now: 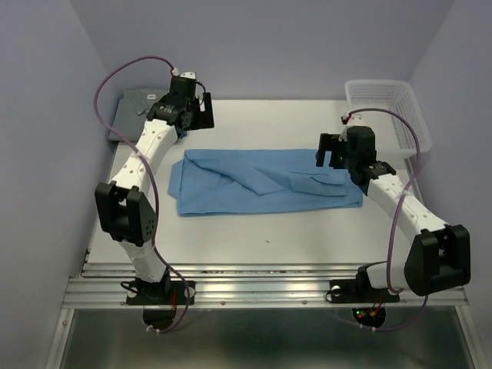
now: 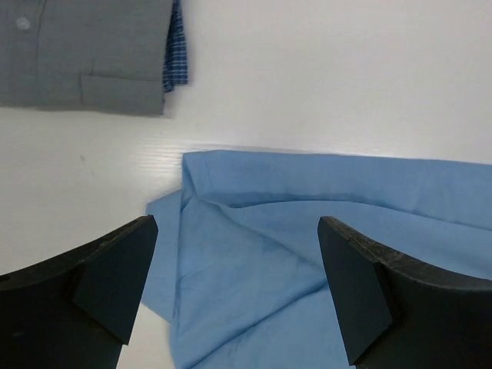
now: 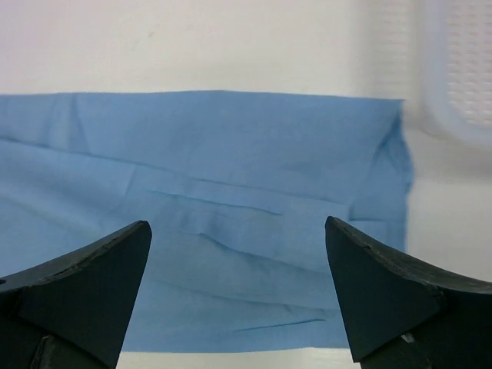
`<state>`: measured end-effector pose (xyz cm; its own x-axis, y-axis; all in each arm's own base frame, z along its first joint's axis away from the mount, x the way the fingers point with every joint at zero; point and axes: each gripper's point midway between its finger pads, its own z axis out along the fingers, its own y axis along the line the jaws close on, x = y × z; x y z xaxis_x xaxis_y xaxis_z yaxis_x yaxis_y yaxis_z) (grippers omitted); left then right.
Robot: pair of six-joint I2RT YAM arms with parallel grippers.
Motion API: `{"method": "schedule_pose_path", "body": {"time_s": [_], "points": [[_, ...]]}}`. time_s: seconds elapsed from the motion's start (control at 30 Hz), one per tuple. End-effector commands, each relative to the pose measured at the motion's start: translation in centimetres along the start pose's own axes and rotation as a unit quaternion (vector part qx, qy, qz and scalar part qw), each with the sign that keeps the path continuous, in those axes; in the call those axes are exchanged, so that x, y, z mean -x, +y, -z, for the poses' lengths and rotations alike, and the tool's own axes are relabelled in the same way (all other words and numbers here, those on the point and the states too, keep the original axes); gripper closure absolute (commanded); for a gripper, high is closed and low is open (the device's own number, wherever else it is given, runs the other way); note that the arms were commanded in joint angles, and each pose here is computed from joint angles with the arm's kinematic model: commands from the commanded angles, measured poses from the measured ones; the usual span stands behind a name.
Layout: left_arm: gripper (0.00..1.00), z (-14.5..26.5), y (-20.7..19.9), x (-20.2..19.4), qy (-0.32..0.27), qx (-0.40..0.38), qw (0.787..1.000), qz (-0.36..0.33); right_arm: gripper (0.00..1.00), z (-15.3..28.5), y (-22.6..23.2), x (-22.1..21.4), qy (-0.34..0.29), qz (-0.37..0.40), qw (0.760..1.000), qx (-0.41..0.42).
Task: Fold and stack the long sleeve shirts
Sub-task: Fold the shirt
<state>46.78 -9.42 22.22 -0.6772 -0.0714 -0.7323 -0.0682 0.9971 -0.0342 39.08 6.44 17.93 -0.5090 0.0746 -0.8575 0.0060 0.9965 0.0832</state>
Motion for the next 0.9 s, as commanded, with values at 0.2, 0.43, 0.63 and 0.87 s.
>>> {"method": "schedule_pose_path", "body": {"time_s": [0.2,0.43,0.63,0.87], "points": [[0.01,-1.1,-15.1,-9.9,0.081,-0.27,0.959,0.01,0.0,-4.8,4.4,-5.8,0.095,-0.006,0.991,0.089],[0.01,-4.9,-14.9,-17.6,0.184,-0.261,0.948,0.017,0.0,-8.6,1.5,-12.6,0.179,-0.021,0.984,-0.005],[0.01,-9.3,-13.3,-23.0,0.242,-0.224,0.944,0.022,0.0,-8.5,-3.0,-15.7,0.213,-0.037,0.968,-0.125],[0.01,-14.2,-15.7,-20.0,0.251,-0.207,0.945,0.021,0.0,-3.2,1.2,-18.3,0.261,-0.076,0.962,-0.005]]}}
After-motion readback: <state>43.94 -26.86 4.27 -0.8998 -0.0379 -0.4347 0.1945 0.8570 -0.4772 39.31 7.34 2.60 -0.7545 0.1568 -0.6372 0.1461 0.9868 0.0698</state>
